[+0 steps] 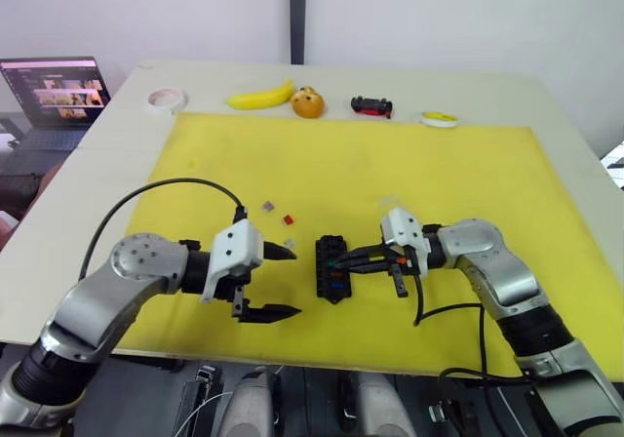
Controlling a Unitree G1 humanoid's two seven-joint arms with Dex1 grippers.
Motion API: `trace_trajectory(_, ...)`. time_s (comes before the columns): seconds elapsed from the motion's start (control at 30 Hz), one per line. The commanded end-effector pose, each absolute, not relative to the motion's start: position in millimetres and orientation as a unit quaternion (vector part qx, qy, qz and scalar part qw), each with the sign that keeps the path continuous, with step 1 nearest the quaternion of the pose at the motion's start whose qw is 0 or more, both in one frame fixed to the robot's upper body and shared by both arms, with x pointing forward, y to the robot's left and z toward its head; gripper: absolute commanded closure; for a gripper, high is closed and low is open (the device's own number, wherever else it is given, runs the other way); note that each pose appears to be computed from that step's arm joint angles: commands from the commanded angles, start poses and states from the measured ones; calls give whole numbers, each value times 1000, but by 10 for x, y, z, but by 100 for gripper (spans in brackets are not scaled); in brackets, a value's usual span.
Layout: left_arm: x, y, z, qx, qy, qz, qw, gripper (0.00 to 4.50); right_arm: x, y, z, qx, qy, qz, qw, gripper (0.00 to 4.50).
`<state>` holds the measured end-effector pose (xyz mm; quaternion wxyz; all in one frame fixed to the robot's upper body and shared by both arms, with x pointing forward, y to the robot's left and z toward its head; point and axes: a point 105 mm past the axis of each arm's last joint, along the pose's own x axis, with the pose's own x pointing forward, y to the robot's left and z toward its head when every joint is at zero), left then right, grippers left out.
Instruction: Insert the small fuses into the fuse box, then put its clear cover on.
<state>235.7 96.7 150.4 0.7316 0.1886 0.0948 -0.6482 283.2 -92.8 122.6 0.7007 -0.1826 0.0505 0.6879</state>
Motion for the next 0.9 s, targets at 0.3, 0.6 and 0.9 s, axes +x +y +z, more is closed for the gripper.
trace_trajectory(0.3,2339,917,1564,197,77,-653,728,5,2806,-929,1126,-191,97,697,684,450)
trace_trajectory(0.6,2350,919,1556,196,77,-653,727,0,2838,-846,1390,-162,74,696,696,233)
trace_trajectory(0.9,2333,920,1541,194,77,-656,725,0,2885,-807,1630,-134,51,686,714,233)
